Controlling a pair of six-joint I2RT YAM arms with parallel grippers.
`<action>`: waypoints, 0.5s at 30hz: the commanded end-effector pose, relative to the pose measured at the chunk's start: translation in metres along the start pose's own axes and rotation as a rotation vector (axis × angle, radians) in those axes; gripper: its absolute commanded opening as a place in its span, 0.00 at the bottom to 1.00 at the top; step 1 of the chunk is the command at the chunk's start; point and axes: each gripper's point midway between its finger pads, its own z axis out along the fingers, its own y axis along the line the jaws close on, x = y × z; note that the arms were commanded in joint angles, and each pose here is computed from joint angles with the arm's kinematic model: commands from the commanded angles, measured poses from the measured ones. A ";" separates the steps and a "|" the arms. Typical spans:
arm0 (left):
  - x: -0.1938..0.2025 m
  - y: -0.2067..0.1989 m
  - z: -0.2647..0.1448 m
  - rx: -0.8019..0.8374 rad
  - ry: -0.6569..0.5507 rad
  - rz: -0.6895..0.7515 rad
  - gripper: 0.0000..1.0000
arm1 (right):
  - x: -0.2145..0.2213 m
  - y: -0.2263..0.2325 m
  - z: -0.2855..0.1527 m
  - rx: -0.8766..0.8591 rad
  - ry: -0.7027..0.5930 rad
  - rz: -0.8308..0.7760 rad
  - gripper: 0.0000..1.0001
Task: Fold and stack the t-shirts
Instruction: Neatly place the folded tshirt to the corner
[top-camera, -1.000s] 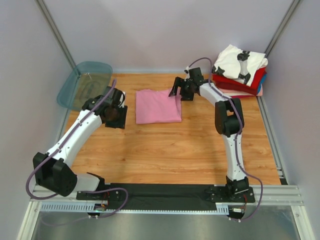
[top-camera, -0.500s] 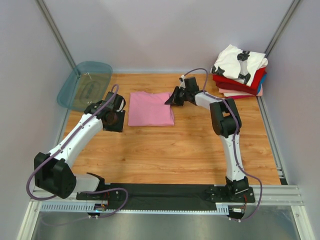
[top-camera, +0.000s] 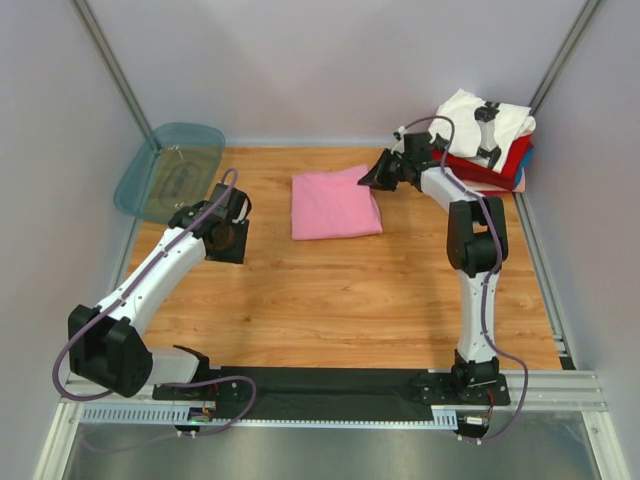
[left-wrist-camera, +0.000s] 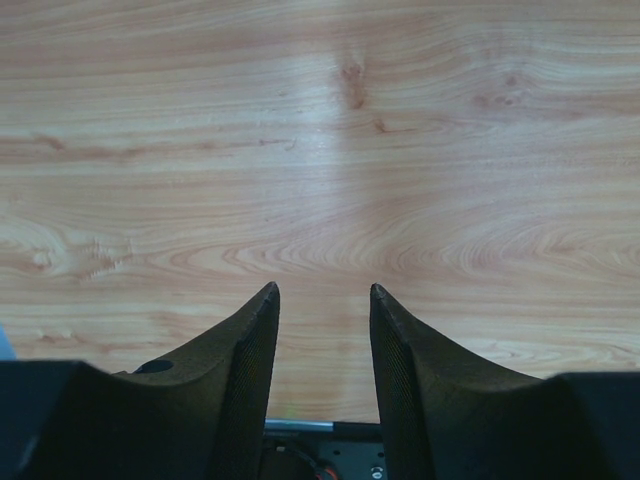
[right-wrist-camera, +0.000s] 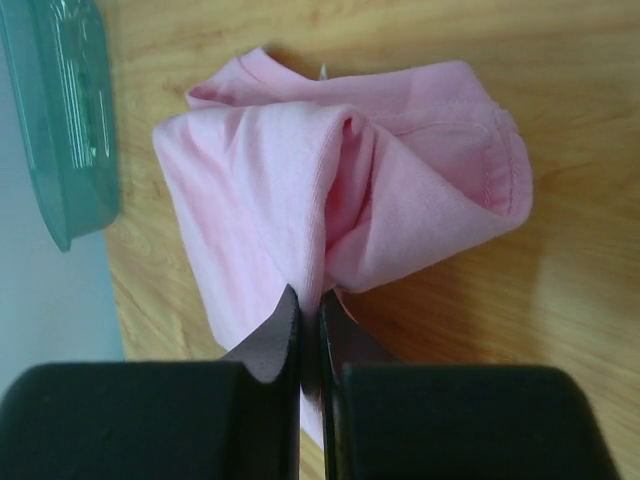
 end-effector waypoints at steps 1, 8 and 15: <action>-0.006 0.003 -0.005 -0.005 -0.033 0.008 0.49 | -0.048 0.034 -0.045 -0.035 -0.107 -0.070 0.00; -0.006 0.002 -0.004 -0.004 -0.031 0.008 0.48 | -0.097 0.046 -0.080 0.013 -0.206 -0.134 0.00; -0.004 0.001 -0.002 0.002 -0.020 0.009 0.48 | -0.150 0.075 -0.117 0.095 -0.345 -0.266 0.00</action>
